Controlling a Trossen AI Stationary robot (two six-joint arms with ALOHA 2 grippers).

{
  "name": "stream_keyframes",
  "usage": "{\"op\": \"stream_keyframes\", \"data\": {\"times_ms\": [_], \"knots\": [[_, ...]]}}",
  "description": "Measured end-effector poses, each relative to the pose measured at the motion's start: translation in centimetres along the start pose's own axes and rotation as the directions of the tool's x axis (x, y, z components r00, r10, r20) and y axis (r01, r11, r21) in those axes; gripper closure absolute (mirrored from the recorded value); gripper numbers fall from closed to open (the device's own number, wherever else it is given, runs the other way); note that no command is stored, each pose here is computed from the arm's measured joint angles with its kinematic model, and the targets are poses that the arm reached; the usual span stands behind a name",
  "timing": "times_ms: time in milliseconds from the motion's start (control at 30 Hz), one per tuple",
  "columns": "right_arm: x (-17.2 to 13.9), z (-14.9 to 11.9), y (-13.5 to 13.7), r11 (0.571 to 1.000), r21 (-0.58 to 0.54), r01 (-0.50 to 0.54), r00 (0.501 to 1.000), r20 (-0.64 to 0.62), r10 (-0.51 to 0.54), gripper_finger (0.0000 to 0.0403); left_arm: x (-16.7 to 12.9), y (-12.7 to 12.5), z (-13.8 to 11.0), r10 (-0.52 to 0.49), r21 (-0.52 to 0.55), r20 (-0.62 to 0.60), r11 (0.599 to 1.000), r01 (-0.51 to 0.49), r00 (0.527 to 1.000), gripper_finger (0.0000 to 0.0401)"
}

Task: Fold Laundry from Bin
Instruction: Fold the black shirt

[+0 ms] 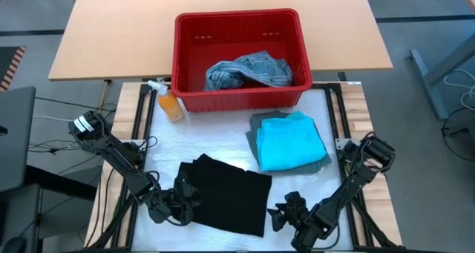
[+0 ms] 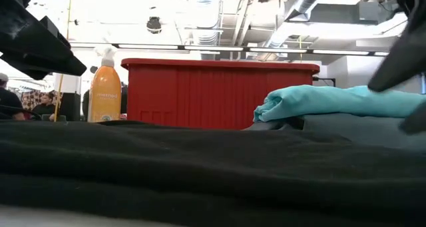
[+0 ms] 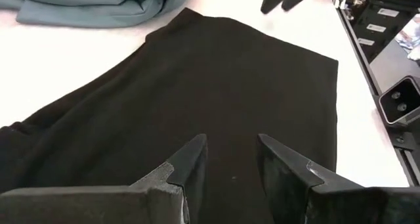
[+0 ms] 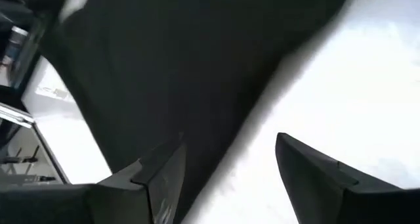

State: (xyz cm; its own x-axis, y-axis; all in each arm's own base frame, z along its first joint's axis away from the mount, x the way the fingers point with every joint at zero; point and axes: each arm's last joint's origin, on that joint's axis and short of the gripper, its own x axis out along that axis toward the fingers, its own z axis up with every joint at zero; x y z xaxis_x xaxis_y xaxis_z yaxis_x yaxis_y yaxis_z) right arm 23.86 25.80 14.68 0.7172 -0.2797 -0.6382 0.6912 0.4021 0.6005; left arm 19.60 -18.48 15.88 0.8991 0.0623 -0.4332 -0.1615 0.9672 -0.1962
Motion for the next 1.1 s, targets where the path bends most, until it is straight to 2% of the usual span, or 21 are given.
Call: {"op": "stream_keyframes", "data": {"times_ms": [233, 733, 867, 933, 1100], "knots": [[3.3, -0.9, -0.2, 0.999, 0.026, 0.022, 1.000, -0.023, -0.022, 0.0143, 0.0, 0.0, 0.0, 0.001, -0.024, 0.000, 1.000, -0.001, 1.000, 0.0280], [5.7, -0.1, 0.2, 1.000, 0.012, 0.000, 0.998, 0.057, -0.001, 0.0152, 0.0, 0.2, -0.2, 0.022, -0.018, -0.017, 1.000, -0.022, 1.000, 0.0280], [6.0, -0.3, 0.0, 1.000, 0.004, 0.000, 0.998, 0.070, 0.000, 0.0205, 0.2, 0.4, -0.7, 0.044, -0.037, -0.039, 0.998, -0.045, 0.998, 0.0280], [5.9, -0.3, 0.0, 1.000, -0.009, 0.001, 0.998, 0.069, 0.000, 0.0249, 0.6, 0.3, -1.3, 0.048, -0.045, -0.045, 0.998, -0.050, 0.998, 0.0280], [5.6, -0.7, -0.2, 0.999, -0.036, 0.002, 0.998, 0.063, 0.000, 0.0370, 2.8, -0.6, -3.1, -0.016, -0.081, -0.030, 0.997, 0.014, 0.999, 0.0280]]}}
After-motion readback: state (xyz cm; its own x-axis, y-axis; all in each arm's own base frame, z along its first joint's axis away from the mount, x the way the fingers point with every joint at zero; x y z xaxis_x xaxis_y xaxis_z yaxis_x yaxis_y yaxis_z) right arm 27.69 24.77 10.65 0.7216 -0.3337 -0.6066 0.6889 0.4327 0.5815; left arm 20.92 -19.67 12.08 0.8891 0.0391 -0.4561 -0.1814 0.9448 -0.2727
